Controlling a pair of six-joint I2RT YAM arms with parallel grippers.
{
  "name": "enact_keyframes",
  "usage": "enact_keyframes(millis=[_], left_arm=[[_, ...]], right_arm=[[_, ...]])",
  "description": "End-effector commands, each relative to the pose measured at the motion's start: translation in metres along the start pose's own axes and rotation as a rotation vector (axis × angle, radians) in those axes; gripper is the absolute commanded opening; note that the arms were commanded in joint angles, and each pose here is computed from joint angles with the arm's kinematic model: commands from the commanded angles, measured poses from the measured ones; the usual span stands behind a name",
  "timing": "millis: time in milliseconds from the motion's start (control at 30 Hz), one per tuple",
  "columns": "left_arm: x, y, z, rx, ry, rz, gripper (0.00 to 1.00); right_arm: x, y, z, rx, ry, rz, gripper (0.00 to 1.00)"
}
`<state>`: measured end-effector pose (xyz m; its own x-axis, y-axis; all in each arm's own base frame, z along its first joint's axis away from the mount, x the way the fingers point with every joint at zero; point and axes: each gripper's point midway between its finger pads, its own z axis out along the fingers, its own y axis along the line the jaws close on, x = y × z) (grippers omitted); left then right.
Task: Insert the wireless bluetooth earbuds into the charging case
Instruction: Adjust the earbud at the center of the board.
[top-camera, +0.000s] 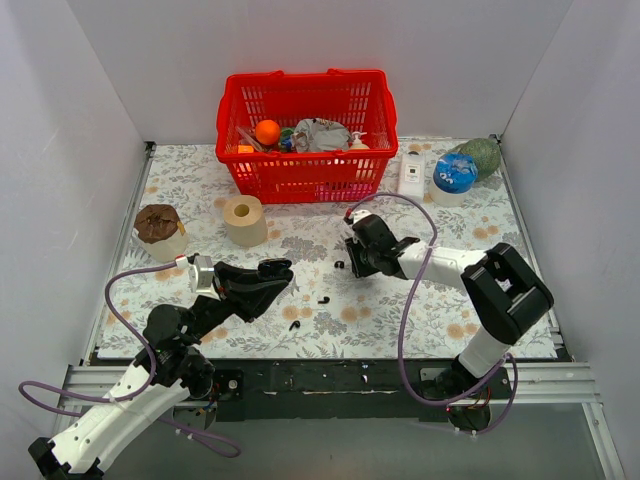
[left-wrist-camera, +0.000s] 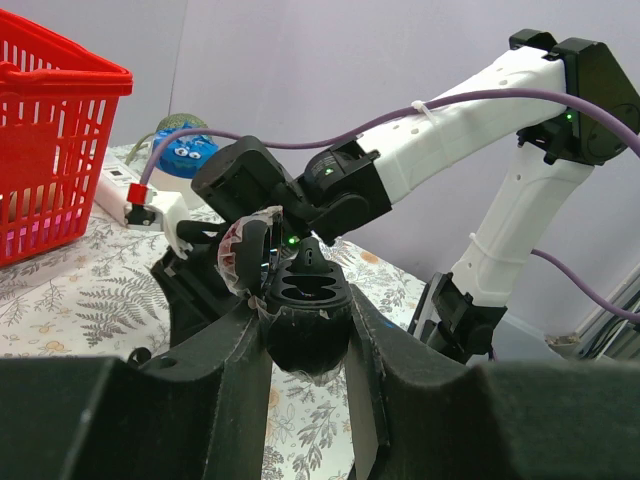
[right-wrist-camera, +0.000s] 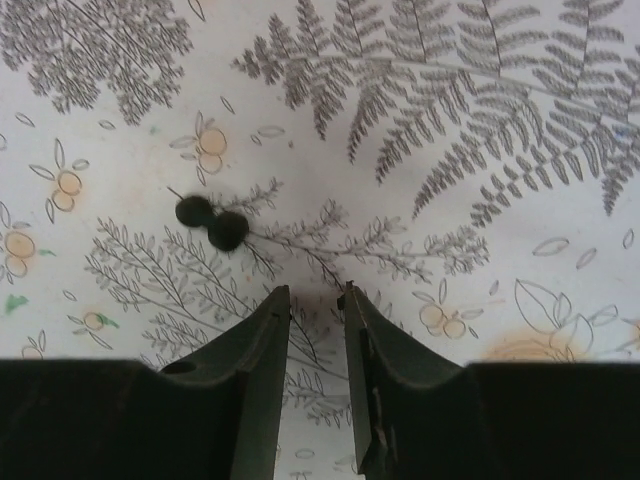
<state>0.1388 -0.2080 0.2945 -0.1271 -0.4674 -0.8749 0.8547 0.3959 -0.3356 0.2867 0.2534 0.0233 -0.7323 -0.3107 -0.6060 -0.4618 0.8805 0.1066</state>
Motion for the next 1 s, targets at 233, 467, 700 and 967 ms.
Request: enact_keyframes(millis=[233, 467, 700, 967], left_arm=[[-0.003, 0.0, 0.0, -0.003, -0.007, 0.001, 0.0], [-0.003, -0.001, 0.0, -0.001, -0.005, 0.004, 0.0], [-0.004, 0.0, 0.002, -0.002, -0.003, 0.017, 0.0], [-0.008, -0.003, 0.003, 0.005, -0.003, 0.024, 0.0]], right_arm=[[-0.034, 0.026, -0.043, -0.093, -0.118, -0.021, 0.4], [-0.045, 0.02, -0.031, -0.031, -0.084, -0.093, 0.41], [-0.046, -0.002, -0.007, 0.061, -0.057, -0.033, 0.4], [-0.048, -0.013, 0.005, 0.07, -0.061, 0.021, 0.25]])
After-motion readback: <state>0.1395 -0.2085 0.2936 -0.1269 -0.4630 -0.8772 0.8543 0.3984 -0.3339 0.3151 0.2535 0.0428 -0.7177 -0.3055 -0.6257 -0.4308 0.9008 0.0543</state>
